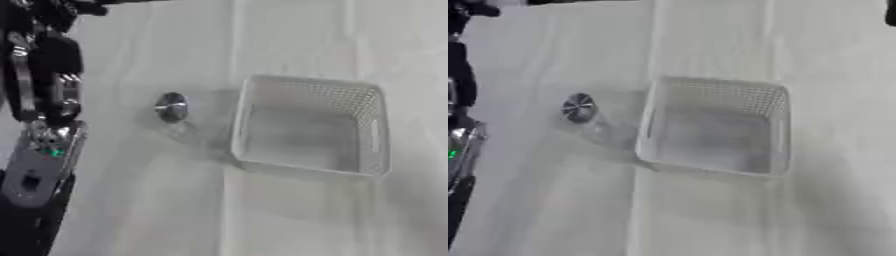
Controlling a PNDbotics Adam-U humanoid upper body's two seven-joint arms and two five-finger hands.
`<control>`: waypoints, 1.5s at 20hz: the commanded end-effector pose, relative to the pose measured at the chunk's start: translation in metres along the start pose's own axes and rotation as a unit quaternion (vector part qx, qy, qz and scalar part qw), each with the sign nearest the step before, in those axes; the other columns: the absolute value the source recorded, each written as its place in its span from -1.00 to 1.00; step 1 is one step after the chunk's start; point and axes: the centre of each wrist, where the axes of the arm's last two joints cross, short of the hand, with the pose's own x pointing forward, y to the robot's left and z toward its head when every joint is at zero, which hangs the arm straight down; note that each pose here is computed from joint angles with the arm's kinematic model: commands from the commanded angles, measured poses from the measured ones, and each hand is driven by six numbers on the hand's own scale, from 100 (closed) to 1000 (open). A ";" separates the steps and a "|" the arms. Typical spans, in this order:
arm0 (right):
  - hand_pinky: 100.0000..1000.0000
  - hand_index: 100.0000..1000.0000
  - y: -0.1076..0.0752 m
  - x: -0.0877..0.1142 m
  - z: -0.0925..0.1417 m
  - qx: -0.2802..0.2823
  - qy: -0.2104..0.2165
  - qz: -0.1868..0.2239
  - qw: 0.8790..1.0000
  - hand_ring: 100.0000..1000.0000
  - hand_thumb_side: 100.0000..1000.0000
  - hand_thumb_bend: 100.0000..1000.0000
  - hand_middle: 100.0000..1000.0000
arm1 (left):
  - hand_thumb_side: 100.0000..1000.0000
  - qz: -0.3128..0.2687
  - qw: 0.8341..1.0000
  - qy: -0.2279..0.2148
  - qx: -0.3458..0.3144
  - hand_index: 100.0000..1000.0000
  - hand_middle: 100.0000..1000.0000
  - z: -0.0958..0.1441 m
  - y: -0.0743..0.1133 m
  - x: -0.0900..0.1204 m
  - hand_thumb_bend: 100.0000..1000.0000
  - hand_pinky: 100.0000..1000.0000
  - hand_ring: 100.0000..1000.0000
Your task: Pick up objects on the table and place them in the box.
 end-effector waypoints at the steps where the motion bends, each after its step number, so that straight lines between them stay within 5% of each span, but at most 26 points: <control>1: -0.57 0.06 -0.005 0.003 -0.007 0.033 -0.029 0.013 0.999 -0.24 0.92 -1.00 0.40 | -0.33 0.042 0.997 0.005 -0.057 0.93 0.62 -0.011 -0.001 0.006 0.40 0.30 0.57; 2: -0.57 0.06 -0.004 0.003 -0.007 0.034 -0.030 0.013 0.999 -0.24 0.92 -1.00 0.40 | -0.54 0.065 0.996 0.015 -0.066 0.92 0.61 -0.012 -0.004 0.006 0.42 0.30 0.56; 4: -0.57 0.06 -0.005 0.003 -0.008 0.034 -0.032 0.012 0.999 -0.24 0.92 -1.00 0.40 | -0.60 0.112 0.990 0.037 -0.075 0.93 0.61 -0.012 -0.010 0.005 0.38 0.30 0.56; 10: -0.57 0.04 -0.005 0.002 -0.009 0.037 -0.036 0.013 0.999 -0.24 0.92 -1.00 0.39 | -0.47 0.210 0.969 0.092 -0.087 0.92 0.62 -0.005 -0.019 -0.011 0.28 0.32 0.57; 30: -0.57 0.02 -0.005 0.002 -0.010 0.043 -0.037 0.012 0.998 -0.24 0.92 -1.00 0.40 | -0.21 0.170 0.969 0.127 -0.127 0.86 0.53 0.020 -0.010 -0.034 0.18 0.22 0.49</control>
